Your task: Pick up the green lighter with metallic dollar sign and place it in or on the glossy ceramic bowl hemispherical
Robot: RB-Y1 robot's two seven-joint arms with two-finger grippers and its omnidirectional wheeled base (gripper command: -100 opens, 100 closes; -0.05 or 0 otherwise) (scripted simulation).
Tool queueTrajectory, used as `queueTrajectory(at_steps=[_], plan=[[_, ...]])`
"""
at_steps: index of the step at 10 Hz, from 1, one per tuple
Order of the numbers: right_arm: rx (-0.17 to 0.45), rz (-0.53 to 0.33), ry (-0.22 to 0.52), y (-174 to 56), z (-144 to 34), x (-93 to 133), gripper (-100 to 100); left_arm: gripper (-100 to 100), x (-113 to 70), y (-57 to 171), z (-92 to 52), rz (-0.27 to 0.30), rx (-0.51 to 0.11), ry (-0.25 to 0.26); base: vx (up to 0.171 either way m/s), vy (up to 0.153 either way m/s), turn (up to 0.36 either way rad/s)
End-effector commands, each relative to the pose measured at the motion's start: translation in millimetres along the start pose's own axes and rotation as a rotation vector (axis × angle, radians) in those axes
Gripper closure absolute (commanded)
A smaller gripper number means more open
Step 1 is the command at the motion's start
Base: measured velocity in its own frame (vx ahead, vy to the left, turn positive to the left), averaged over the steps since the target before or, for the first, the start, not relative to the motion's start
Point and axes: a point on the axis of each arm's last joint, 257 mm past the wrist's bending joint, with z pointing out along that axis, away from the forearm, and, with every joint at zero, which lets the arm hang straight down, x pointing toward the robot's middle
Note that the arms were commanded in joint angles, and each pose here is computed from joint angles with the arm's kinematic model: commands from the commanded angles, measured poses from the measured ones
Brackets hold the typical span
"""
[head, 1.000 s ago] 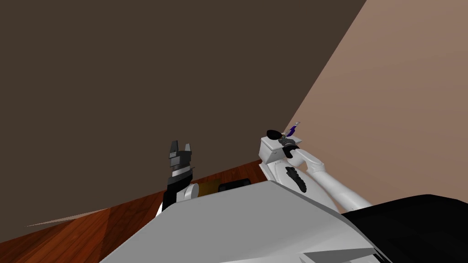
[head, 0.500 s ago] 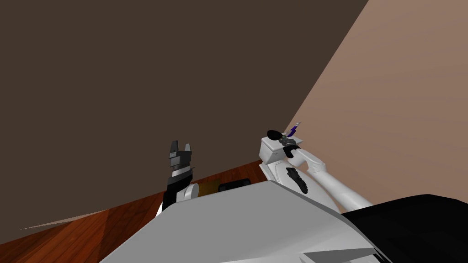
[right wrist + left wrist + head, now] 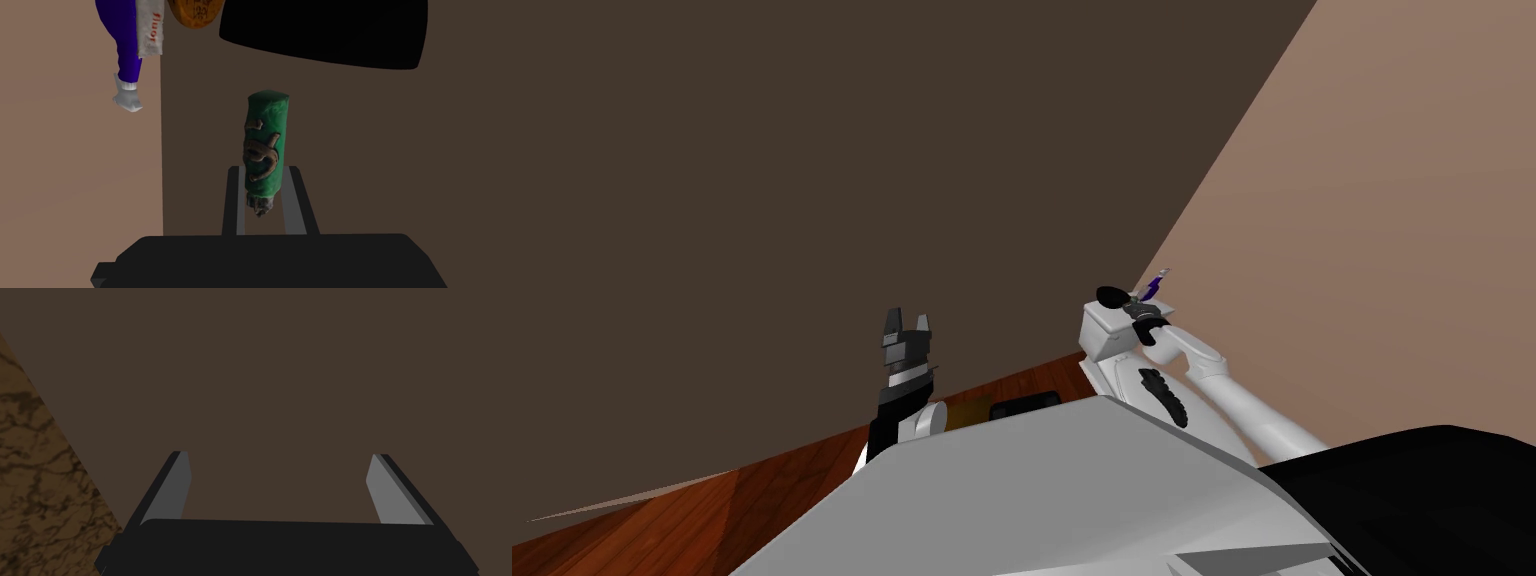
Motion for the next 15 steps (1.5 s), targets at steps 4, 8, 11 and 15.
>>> queueTrajectory(at_steps=[4, 8, 11, 15], plan=[[0.005, 0.018, 0.006, -6.0, 0.5, -3.4, 100, 0, 0.0, 0.0, 0.0, 0.000, 0.000, 0.000, 0.057, 0.010, 0.029], [0.007, 0.026, 0.009, -8.9, 0.4, -4.9, 100, 0, 0.0, 0.0, 0.0, 0.000, 0.000, 0.000, 0.033, -0.004, -0.001], [0.007, 0.026, 0.009, -8.9, 0.4, -4.9, 100, 0, 0.0, 0.0, 0.0, 0.000, 0.000, 0.000, 0.026, -0.002, -0.007], [0.010, 0.034, 0.012, -11.7, 0.4, -6.3, 100, 0, 0.0, 0.0, 0.0, 0.000, 0.000, 0.000, 0.033, -0.002, 0.004]])
